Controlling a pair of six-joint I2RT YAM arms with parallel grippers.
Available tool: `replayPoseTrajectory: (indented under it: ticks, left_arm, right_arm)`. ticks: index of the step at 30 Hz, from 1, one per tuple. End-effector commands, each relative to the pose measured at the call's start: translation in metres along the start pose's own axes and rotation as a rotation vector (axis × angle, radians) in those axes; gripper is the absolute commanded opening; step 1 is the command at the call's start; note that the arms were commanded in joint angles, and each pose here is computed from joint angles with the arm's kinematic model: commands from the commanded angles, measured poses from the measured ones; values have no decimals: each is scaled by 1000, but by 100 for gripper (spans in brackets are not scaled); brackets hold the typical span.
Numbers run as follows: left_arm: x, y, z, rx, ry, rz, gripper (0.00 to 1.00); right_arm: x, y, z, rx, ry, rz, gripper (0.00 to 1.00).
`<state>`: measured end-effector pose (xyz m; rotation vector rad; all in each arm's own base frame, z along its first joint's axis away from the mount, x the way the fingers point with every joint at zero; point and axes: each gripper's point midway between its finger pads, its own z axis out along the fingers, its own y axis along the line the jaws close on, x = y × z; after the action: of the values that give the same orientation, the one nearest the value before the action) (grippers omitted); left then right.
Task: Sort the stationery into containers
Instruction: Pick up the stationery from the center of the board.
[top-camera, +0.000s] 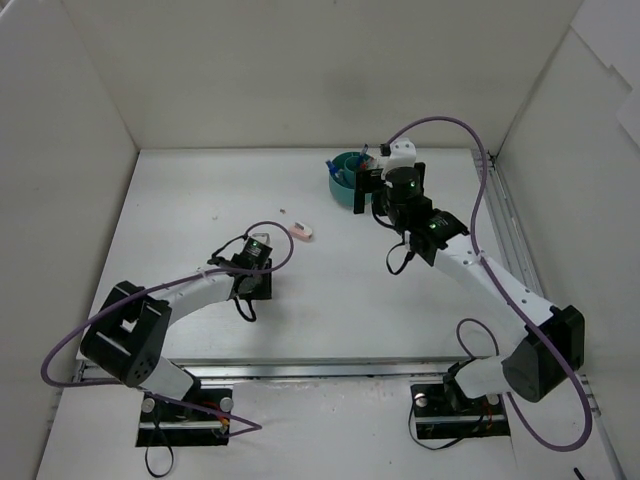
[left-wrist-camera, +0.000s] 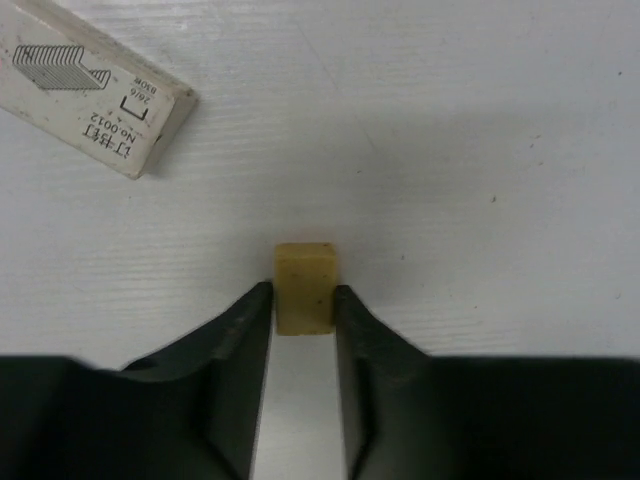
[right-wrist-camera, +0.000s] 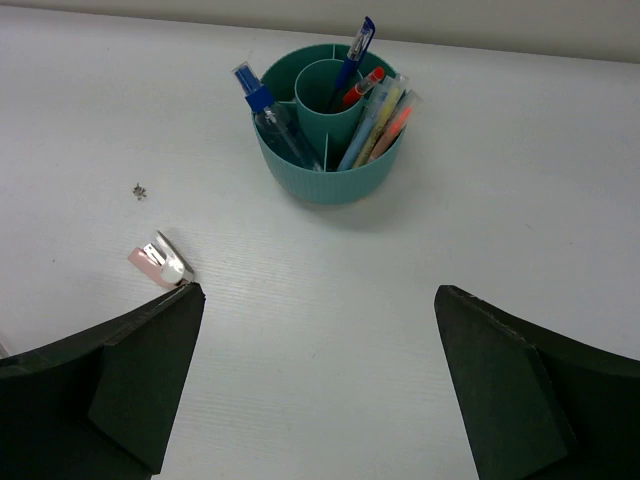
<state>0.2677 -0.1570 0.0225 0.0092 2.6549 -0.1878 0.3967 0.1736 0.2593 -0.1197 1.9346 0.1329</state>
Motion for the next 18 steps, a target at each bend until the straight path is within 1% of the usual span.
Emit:
replayPoseTrajectory:
  ticks: [1,4,6,8,9,10,11,12,13,14,16,17,18]
  left_arm:
    - [-22,-6,0,-16,-63,-22,20]
    - [-25,-14,-2,2,-78,5,0]
    - [-32,-20,-9,20,-109,33,0]
    - [-42,-29,-22,55,-168,101,0]
    - [-47,-37,-27,83,-196,140,0]
    - [-56,-43,-41,122,-243,204,0]
    - [-56,-55,-48,168,-264,267,0]
    - [-58,-71,-58,250,-296,317,0]
    - [-63,-79,-72,296,-342,360,0]
    - [-66,-84,-81,330,-376,456,0]
    - [-63,-104,-102,446,-426,556,0]
    - [-64,-107,-106,464,-445,619,0]
    - [-63,-110,-110,485,-457,646,0]
  right_arm:
    - [-30,-11,-18,29,-103,98,98]
    - [-17,-9,-22,-1,-63,96,98]
    - [-5,-6,-23,-50,-24,107,98]
    - [3,-2,-26,-103,-1,129,98]
    - [14,4,-27,-174,36,136,98]
    - [18,14,-30,-253,59,143,98]
    - [27,31,-36,-373,103,147,98]
    - [34,34,-36,-419,132,154,98]
    - [39,44,-40,-488,157,153,98]
    - [47,61,-51,-622,198,150,98]
    - [62,77,-57,-726,266,166,98]
    - [68,88,-66,-814,305,177,98]
    - [78,98,-67,-847,349,182,98]
